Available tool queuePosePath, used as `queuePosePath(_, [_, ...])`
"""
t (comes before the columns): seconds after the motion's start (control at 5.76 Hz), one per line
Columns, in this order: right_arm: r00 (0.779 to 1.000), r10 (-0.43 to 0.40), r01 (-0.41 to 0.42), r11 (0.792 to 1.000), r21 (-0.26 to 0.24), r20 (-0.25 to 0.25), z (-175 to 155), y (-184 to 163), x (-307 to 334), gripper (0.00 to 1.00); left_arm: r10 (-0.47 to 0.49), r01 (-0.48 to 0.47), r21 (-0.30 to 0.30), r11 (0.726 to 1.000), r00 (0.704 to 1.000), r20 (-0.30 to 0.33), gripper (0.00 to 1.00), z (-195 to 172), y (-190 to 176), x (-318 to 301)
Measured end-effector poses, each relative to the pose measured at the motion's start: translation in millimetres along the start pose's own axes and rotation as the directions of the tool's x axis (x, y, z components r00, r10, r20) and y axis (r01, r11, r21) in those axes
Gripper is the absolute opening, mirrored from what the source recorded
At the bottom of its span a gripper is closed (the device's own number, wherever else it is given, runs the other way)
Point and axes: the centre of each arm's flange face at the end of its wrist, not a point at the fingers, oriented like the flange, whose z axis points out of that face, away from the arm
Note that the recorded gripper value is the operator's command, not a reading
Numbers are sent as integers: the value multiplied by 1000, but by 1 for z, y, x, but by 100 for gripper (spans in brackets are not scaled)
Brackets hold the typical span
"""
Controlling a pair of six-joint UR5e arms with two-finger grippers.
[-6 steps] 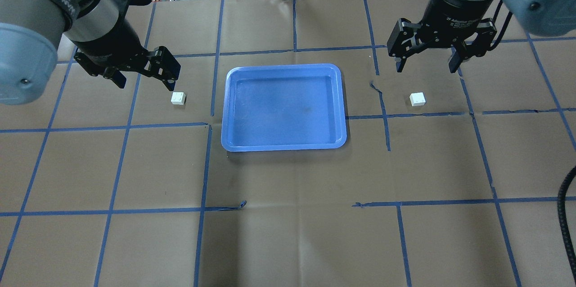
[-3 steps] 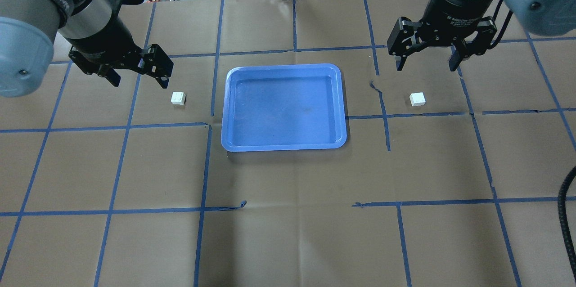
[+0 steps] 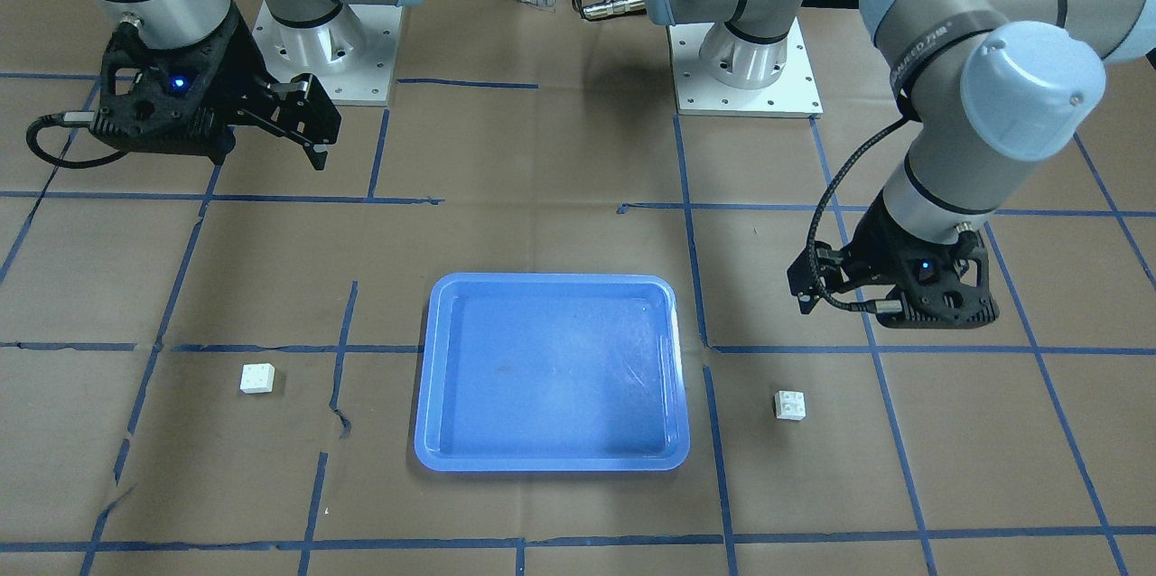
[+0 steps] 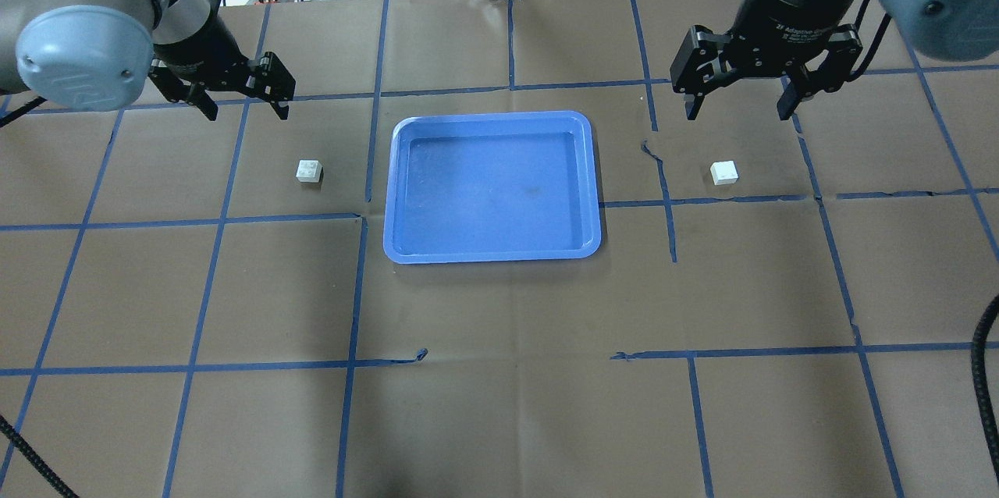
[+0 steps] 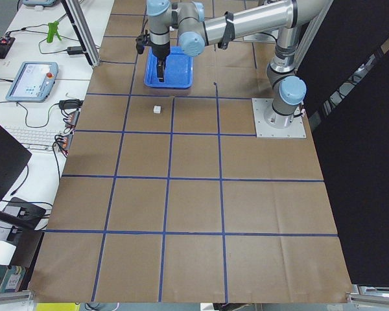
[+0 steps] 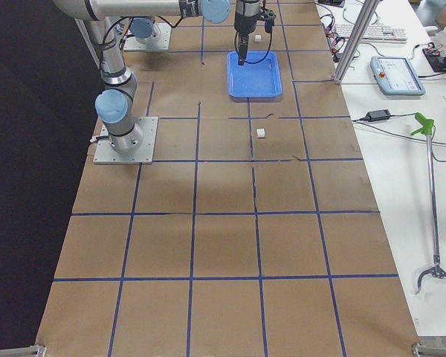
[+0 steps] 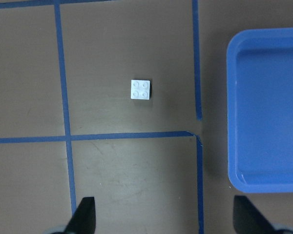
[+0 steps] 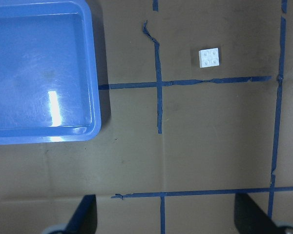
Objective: Assemble white blocks and place on blue tray
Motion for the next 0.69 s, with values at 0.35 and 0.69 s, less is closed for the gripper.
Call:
queuePosePath(0.35, [969,-249,249,969,-1,-1,2,-1,2,100,32,-32,19,999,999,3,99,90,-40,-6])
queuePosePath(0.69, [849,-529,529,849,5,-16,5,-8,8,100,60,-60,-24,998,998,-10,99,143,-42,-3])
